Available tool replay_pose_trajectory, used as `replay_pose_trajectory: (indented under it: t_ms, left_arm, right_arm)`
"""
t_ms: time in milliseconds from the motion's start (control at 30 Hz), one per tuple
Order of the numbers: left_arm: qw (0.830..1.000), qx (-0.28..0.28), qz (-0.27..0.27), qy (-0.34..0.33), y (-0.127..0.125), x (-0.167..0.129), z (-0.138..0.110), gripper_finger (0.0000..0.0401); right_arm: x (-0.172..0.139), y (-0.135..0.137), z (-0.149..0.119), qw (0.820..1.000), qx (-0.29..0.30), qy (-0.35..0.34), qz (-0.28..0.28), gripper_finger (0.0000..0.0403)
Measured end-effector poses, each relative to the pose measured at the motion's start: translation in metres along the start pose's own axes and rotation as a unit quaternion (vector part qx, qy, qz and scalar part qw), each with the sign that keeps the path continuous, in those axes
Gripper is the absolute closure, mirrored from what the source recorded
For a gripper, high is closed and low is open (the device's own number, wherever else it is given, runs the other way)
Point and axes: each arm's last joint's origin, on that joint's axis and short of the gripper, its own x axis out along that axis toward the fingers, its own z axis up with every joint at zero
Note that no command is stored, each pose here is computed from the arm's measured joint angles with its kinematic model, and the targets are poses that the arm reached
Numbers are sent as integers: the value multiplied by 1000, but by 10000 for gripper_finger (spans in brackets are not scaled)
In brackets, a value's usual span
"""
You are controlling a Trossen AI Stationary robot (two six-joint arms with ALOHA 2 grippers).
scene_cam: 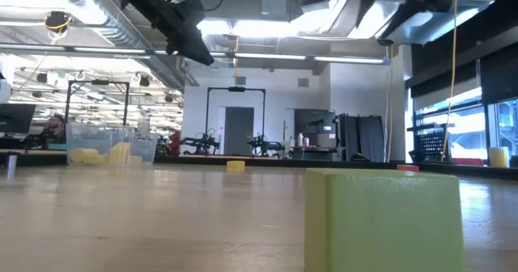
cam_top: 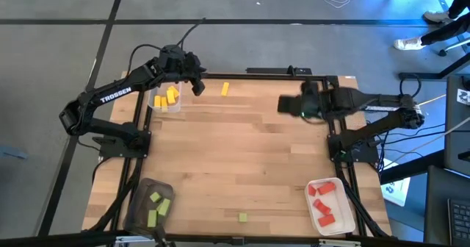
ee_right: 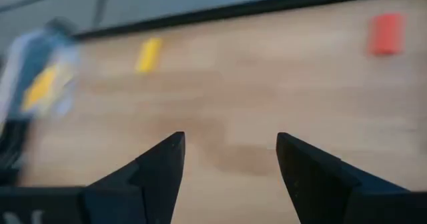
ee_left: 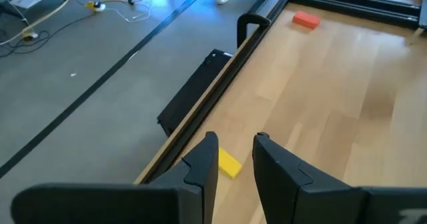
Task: Sort & place blocks by color
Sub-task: Put the yellow block into the transparent bin
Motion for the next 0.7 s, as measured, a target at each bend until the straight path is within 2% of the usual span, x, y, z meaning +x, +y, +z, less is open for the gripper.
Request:
replay_pose_trajectory:
  t_ms: [233,500,600,700]
  left_arm:
    - [1000,2,-4,-1,0,0,0,319]
    - [1000,2,-5,-2,0,0,0,319]
    - [1000,2,-5,-2,0,0,0,319]
    - [1000,2,-5,-2,0,0,0,319]
  right_arm:
    - [37,-28,59,987,60,-40,-145,167]
    - [102,-64,119,964,71,48,-253,166]
    - [132,-78,137,956,59,84,-275,166]
    - [163,-86,149,957,53,117,-259,166]
